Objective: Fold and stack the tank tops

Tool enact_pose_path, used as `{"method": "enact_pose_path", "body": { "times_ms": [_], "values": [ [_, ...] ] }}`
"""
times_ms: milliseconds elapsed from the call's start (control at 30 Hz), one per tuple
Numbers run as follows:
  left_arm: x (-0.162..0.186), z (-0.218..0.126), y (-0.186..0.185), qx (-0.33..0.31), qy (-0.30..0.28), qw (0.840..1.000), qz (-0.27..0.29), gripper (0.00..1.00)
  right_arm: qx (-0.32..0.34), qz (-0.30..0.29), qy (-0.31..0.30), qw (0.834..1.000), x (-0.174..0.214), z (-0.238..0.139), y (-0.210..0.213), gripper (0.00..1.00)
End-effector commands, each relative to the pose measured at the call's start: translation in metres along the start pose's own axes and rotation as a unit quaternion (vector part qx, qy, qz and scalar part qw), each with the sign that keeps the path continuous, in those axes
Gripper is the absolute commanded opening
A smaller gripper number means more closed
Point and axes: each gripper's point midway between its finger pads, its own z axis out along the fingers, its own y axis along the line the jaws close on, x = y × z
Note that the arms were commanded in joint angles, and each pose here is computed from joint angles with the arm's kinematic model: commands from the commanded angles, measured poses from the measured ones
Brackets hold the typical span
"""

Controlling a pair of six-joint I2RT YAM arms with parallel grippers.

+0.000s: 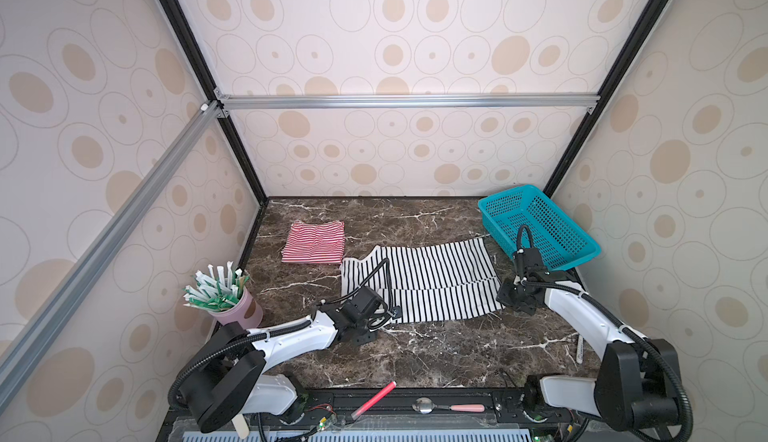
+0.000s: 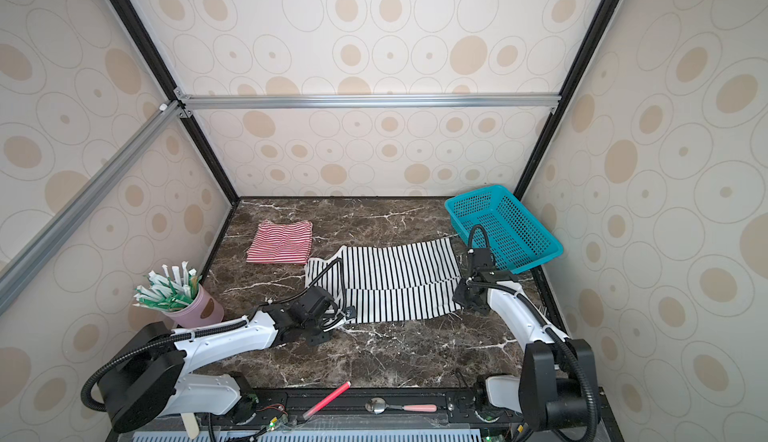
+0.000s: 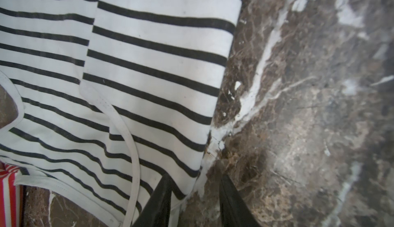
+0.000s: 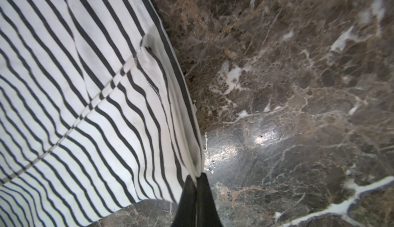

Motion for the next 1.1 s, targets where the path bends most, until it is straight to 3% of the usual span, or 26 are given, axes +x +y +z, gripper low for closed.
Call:
{"method": "enact_pose_path", "body": {
  "times_ms": [0,233,533,633,700,867,1067],
  "values": [
    [-0.01,0.001,0.008,-0.02,-0.014,1.0,0.008,0.37,0.001,-0.011,0.005,1.0,0.002,-0.012,0.001,0.0],
    [0.003,-0.005,0.009,-0.038,0.0,0.999,0.027,0.37,0.002,-0.019,0.004,1.0,-0.002,-0.015,0.003,0.0],
    [-0.006,-0.017,0.021,-0.059,-0.025,0.998,0.02,0.38,0.018,-0.023,0.023,0.999,0.009,-0.004,-0.006,0.0],
    [-0.013,-0.018,0.035,-0.077,-0.036,0.996,0.009,0.38,0.032,-0.022,0.031,0.999,0.017,0.001,-0.013,0.18],
    [-0.017,-0.014,0.043,-0.089,-0.037,0.995,0.0,0.38,0.035,-0.021,0.027,0.999,0.017,-0.001,-0.016,0.21],
    [-0.022,0.004,0.066,-0.124,-0.02,0.992,-0.016,0.37,0.016,-0.021,0.009,1.0,0.012,-0.005,-0.008,0.23],
    [-0.022,0.022,0.079,-0.13,-0.013,0.991,-0.026,0.35,-0.029,-0.034,0.041,0.998,0.017,0.021,0.027,0.2]
  ]
}}
